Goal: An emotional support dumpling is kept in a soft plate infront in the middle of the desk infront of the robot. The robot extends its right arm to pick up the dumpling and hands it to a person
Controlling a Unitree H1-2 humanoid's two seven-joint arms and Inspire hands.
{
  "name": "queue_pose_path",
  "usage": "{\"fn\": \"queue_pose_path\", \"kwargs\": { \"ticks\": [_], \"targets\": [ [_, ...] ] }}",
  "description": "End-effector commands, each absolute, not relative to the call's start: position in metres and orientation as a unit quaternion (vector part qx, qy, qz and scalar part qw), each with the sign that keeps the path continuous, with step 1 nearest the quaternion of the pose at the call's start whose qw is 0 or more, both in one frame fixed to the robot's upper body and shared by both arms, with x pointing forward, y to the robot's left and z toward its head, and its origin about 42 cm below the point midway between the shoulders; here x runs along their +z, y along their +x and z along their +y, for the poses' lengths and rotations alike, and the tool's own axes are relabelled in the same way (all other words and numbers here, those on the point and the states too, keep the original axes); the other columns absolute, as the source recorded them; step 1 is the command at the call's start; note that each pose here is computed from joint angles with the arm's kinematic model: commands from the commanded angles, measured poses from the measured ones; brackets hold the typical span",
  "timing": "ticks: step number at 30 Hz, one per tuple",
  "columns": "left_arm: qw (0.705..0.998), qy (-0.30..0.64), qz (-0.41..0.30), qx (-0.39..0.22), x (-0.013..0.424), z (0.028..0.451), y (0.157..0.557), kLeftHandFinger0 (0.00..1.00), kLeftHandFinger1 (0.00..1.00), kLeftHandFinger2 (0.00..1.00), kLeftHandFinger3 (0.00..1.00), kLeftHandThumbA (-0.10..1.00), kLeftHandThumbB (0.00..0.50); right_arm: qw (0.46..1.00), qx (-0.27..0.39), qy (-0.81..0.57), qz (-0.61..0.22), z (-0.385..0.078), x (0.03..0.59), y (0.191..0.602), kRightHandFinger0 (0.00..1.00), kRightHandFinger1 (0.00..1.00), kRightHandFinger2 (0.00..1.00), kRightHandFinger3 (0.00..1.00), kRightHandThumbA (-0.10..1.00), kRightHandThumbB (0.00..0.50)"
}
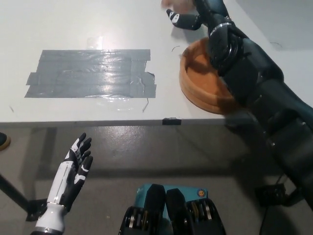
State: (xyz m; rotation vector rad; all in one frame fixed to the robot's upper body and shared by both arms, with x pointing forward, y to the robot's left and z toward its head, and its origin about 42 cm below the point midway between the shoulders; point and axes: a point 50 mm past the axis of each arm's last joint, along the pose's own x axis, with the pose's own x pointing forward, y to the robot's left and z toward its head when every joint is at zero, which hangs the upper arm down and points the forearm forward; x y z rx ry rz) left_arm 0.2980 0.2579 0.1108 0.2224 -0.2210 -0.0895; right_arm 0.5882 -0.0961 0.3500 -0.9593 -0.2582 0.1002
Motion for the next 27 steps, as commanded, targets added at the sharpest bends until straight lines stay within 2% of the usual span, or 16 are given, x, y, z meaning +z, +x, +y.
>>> {"fn": "queue_pose_path", "kwargs": {
  "ticks": [1,4,8,10,13,14,16,20,23,24,27],
  "targets": [
    [0.983,0.112,-0.132,-0.052,0.122,0.258,0.299,1.0,1.0,1.0,1.0,0.83,0.357,0.863,0.037,-0.461,-0.202,-0.092,0.404,0.59,1.0,1.0,1.0,1.0,0.67,0.434],
    [0.982,0.119,-0.135,-0.052,0.121,0.259,0.298,1.0,1.0,1.0,1.0,0.85,0.339,0.859,0.036,-0.473,-0.195,-0.095,0.402,0.591,1.0,1.0,1.0,1.0,0.72,0.452],
    [0.982,0.116,-0.137,-0.051,0.117,0.258,0.292,1.0,1.0,1.0,1.0,0.83,0.331,0.861,0.036,-0.467,-0.197,-0.103,0.399,0.59,1.0,1.0,1.0,1.0,0.75,0.445],
    [0.982,0.117,-0.137,-0.051,0.118,0.257,0.292,1.0,1.0,1.0,1.0,0.84,0.331,0.862,0.035,-0.459,-0.209,-0.108,0.406,0.589,1.0,1.0,1.0,1.0,0.82,0.441],
    [0.982,0.123,-0.135,-0.052,0.121,0.258,0.294,1.0,1.0,1.0,1.0,0.85,0.339,0.872,0.029,-0.411,-0.262,-0.117,0.426,0.58,1.0,1.0,1.0,1.0,0.95,0.492],
    [0.982,0.123,-0.134,-0.052,0.121,0.258,0.294,1.0,1.0,1.0,1.0,0.85,0.338,0.873,0.027,-0.405,-0.272,-0.118,0.43,0.577,1.0,1.0,1.0,1.0,0.97,0.493],
    [0.983,0.113,-0.132,-0.053,0.121,0.258,0.295,1.0,1.0,1.0,1.0,0.83,0.321,0.871,0.025,-0.376,-0.316,-0.126,0.449,0.554,1.0,1.0,1.0,1.0,1.0,0.499],
    [0.984,0.103,-0.133,-0.053,0.121,0.26,0.297,1.0,1.0,1.0,1.0,0.8,0.32,0.864,0.05,-0.323,-0.383,-0.15,0.463,0.484,1.0,1.0,1.0,1.0,0.98,0.46],
    [0.983,0.108,-0.135,-0.057,0.12,0.26,0.298,1.0,1.0,1.0,1.0,0.81,0.313,0.858,0.061,-0.3,-0.413,-0.166,0.454,0.44,1.0,1.0,1.0,1.0,0.97,0.434],
    [0.984,0.108,-0.128,-0.058,0.118,0.259,0.297,1.0,1.0,1.0,1.0,0.81,0.335,0.854,0.066,-0.293,-0.424,-0.175,0.445,0.419,1.0,1.0,1.0,1.0,0.97,0.419],
    [0.984,0.109,-0.124,-0.059,0.116,0.255,0.295,1.0,1.0,1.0,1.0,0.81,0.331,0.85,0.069,-0.283,-0.438,-0.186,0.431,0.388,1.0,1.0,1.0,1.0,0.94,0.4]
  ]
}}
